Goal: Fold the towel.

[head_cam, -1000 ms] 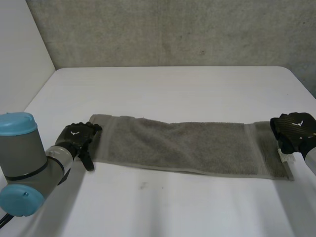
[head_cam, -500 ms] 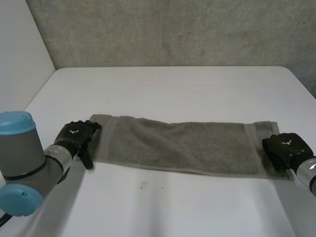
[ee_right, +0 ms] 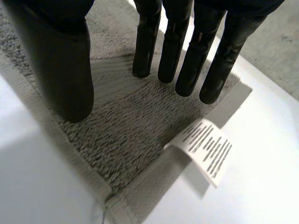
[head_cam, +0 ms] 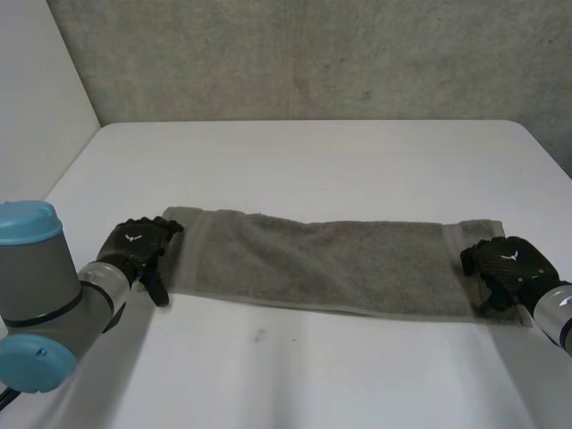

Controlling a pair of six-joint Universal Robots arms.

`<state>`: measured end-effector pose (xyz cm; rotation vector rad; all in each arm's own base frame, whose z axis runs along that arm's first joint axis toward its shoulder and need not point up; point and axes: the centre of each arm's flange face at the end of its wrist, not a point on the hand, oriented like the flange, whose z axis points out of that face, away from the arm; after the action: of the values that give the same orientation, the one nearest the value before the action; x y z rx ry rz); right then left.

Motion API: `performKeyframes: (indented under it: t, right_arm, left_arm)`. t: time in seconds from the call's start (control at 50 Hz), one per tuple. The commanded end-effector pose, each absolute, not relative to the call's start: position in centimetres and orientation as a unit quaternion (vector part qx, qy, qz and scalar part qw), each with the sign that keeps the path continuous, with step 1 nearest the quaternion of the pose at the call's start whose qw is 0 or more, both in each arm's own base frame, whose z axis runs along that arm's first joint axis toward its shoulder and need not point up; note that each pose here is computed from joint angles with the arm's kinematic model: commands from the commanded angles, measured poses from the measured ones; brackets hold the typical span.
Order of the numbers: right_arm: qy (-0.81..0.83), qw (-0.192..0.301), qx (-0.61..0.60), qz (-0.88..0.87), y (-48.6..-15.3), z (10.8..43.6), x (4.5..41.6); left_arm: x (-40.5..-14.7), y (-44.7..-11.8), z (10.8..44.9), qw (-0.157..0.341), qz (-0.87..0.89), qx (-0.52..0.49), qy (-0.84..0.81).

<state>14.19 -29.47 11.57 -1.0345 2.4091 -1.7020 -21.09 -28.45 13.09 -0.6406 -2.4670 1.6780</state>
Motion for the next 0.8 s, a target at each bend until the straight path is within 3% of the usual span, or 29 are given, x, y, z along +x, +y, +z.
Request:
performKeyframes:
  t: [0.02, 0.8]
  right_arm:
    - [0.775, 0.005, -0.325, -0.541, -29.7, 11.2, 13.6]
    - [0.765, 0.009, -0.299, -0.57, -33.2, 11.4, 13.5]
  left_arm:
    - [-21.1, -28.4, 13.0, 0.045, 0.548, -0.21, -0.808]
    - [-21.1, -28.4, 13.1, 0.046, 0.549, -0.21, -0.808]
